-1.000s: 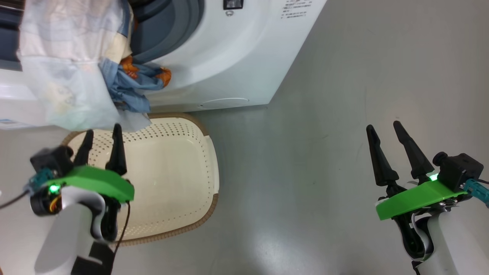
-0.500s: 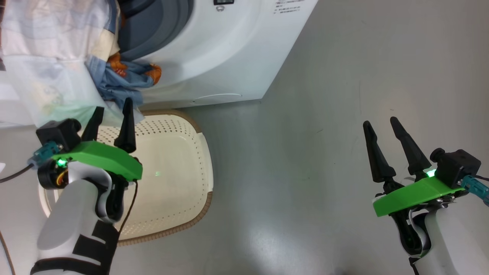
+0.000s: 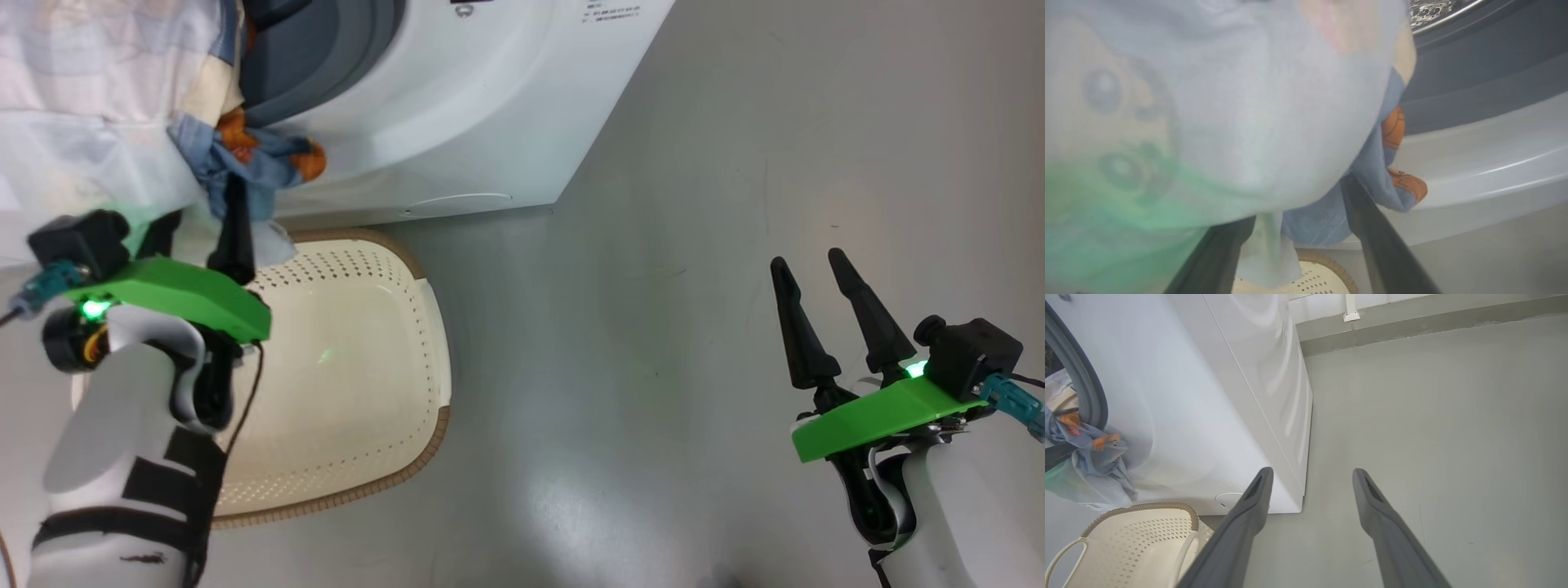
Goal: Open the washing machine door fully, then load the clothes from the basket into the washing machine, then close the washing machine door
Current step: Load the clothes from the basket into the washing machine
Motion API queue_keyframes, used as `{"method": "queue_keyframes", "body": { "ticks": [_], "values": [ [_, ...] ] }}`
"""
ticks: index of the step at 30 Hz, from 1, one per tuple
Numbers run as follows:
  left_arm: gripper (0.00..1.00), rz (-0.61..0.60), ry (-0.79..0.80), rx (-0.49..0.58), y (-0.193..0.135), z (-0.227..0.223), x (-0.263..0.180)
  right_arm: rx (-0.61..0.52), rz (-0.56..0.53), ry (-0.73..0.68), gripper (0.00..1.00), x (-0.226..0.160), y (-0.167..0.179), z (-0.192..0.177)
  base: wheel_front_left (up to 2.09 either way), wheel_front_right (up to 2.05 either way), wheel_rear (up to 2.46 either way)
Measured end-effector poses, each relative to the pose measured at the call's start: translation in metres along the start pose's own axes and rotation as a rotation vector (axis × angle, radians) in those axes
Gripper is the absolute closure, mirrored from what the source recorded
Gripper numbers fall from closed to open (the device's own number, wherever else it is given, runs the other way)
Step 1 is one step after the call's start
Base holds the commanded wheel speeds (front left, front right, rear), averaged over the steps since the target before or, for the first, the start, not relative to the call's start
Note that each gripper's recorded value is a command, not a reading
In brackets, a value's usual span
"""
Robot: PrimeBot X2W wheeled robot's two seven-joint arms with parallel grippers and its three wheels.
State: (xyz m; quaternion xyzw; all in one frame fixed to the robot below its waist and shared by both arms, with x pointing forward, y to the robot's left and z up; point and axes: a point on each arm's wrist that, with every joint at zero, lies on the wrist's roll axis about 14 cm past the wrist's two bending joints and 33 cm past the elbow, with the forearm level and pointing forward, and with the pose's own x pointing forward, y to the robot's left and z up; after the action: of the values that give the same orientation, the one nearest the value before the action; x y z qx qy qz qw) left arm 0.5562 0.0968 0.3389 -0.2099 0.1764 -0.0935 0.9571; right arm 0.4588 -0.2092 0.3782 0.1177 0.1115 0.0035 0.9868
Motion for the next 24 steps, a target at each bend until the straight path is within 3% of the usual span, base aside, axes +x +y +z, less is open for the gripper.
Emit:
{"method": "queue_keyframes", "body": {
  "ticks": [7, 8, 9, 10, 11, 24],
  "values": [
    [0.00, 0.024, 0.004, 0.012, 0.006, 0.004, 0.006, 0.001, 0.000, -0.002, 0.00, -0.001, 0.000, 0.001, 0.00, 0.00, 0.00],
    [0.43, 0.022, 0.004, 0.017, 0.006, 0.005, 0.007, 0.001, 0.000, -0.001, 0.00, -0.001, 0.000, 0.001, 0.00, 0.00, 0.00],
    [0.64, 0.018, 0.002, 0.023, 0.005, 0.006, 0.008, 0.001, 0.000, -0.001, 0.00, -0.001, 0.000, 0.001, 0.00, 0.00, 0.00],
    [0.96, 0.017, -0.001, 0.026, 0.004, 0.007, 0.008, 0.001, 0.000, -0.001, 0.00, -0.001, 0.000, 0.000, 0.00, 0.00, 0.00],
    [1.00, 0.017, -0.004, 0.027, 0.004, 0.009, 0.009, 0.001, 0.000, -0.001, 0.00, -0.001, 0.000, 0.000, 0.00, 0.00, 0.00],
    [1.00, 0.025, -0.105, 0.009, 0.008, 0.036, 0.004, 0.011, 0.009, -0.005, 0.00, 0.004, 0.005, 0.000, 0.00, 0.00, 0.00]
  ]
}}
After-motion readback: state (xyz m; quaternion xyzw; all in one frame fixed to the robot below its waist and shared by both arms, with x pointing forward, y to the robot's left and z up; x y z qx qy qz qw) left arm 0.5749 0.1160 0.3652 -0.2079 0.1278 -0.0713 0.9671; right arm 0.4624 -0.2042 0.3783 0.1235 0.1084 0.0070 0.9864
